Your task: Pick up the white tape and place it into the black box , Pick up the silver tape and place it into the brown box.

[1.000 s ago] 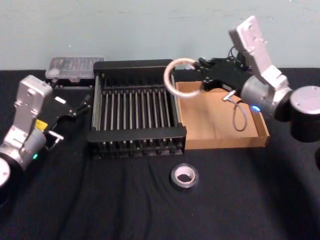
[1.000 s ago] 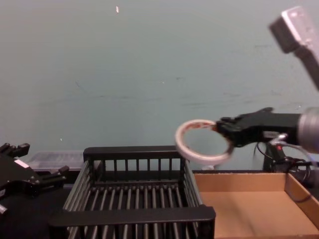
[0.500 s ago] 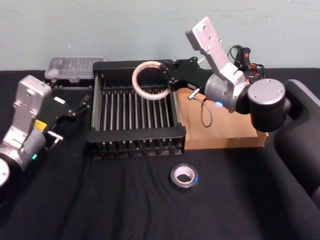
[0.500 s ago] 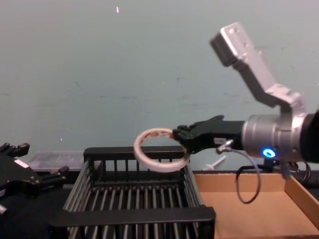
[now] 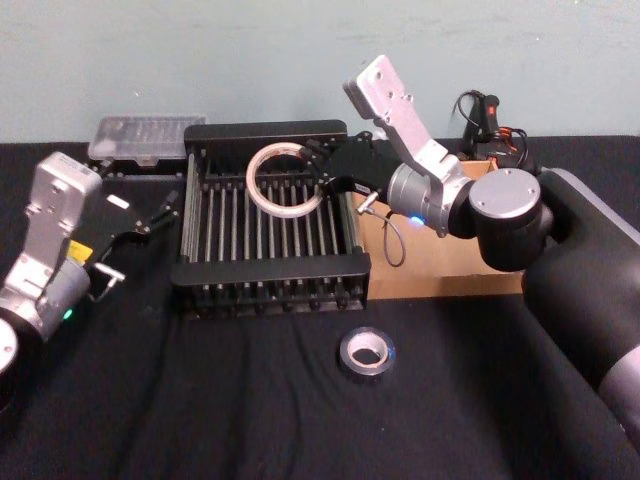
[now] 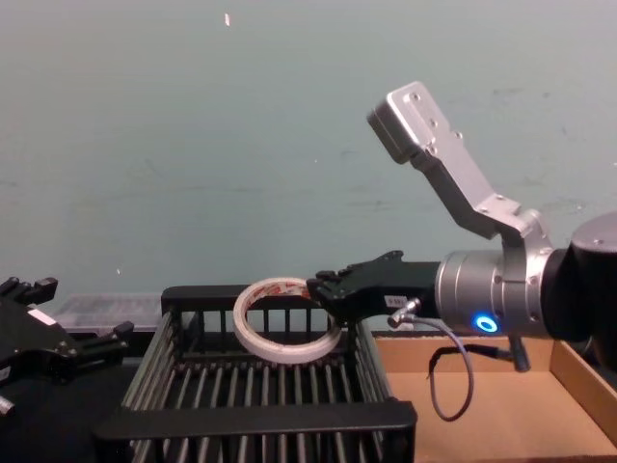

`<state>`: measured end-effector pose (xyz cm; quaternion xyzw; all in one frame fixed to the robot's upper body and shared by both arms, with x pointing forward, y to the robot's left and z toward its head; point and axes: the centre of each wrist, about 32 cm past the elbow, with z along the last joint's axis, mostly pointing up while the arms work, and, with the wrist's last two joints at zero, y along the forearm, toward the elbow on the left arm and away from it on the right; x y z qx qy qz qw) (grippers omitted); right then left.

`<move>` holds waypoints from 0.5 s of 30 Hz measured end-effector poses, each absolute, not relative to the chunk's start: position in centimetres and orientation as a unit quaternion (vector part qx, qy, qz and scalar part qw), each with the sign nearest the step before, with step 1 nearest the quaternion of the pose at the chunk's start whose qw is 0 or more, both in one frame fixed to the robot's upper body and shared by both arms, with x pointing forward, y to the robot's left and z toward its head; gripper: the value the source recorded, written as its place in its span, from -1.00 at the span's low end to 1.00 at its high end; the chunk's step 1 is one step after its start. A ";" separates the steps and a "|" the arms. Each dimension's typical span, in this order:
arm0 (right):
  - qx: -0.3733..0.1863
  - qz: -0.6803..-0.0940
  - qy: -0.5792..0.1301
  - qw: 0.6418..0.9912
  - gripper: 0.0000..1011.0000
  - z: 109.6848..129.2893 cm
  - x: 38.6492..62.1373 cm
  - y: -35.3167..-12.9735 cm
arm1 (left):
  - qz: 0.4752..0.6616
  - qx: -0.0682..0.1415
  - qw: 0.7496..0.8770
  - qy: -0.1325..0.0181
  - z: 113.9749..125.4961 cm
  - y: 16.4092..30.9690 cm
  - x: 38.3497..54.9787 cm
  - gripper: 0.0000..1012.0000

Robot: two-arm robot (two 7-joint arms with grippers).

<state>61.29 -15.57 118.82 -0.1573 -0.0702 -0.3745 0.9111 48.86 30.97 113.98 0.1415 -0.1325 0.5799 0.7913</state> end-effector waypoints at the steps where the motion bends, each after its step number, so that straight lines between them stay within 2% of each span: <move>1: -0.158 -0.374 -0.071 0.911 -0.83 118.8 61.3 -15.5 | 0.580 0.141 0.791 -0.132 114.0 31.0 48.9 0.98; 13: -0.159 -0.373 -0.070 0.911 -0.84 118.7 61.2 -15.6 | 0.580 0.141 0.791 -0.132 114.0 31.0 48.9 0.98; 15: -0.159 -0.373 -0.070 0.911 -0.78 118.7 61.2 -15.6 | 0.580 0.142 0.791 -0.132 114.0 31.0 48.9 0.98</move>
